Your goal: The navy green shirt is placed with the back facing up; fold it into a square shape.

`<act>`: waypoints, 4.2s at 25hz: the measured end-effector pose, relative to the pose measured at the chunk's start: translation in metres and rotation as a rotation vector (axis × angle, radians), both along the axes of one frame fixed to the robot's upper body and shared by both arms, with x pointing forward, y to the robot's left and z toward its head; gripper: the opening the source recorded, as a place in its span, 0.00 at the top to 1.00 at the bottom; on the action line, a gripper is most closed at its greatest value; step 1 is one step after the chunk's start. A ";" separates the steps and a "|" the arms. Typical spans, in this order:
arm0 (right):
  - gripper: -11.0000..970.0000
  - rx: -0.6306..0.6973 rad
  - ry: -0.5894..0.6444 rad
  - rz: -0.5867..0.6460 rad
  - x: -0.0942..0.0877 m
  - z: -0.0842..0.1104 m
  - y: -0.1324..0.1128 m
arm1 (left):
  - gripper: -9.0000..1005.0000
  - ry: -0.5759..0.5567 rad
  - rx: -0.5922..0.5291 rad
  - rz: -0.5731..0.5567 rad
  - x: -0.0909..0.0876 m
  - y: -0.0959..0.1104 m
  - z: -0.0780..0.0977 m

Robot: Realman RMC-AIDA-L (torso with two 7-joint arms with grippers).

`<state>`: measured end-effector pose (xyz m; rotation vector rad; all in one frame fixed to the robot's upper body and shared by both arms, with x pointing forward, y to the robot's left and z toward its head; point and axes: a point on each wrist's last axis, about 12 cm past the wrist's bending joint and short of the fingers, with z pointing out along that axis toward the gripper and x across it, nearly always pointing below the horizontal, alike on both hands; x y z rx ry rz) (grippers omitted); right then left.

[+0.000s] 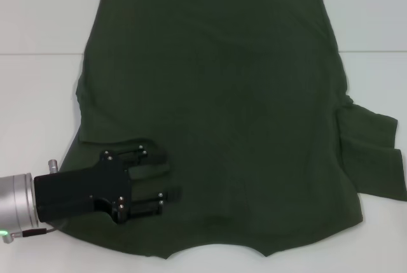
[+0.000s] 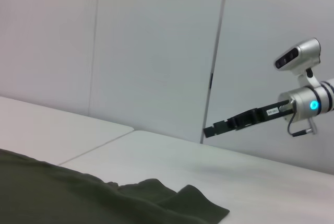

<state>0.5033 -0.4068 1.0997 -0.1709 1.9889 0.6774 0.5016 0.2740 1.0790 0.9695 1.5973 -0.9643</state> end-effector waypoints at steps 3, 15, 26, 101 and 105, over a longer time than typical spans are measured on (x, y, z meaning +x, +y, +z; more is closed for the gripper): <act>0.06 0.015 0.154 -0.052 0.001 0.018 -0.014 | 0.28 0.004 -0.002 0.006 0.000 0.002 0.000; 0.06 -0.077 0.593 -0.017 0.048 0.043 0.016 | 0.28 0.014 0.018 -0.001 -0.002 0.009 0.001; 0.06 -0.114 0.631 0.038 0.069 0.031 0.039 | 0.28 0.017 0.030 0.015 -0.003 0.015 0.001; 0.96 -0.265 0.609 -0.017 0.098 0.016 0.052 | 0.28 0.028 0.021 0.024 -0.003 0.018 0.001; 0.95 -0.257 0.579 -0.051 0.099 0.026 0.042 | 0.28 0.035 0.018 0.025 -0.003 0.019 0.002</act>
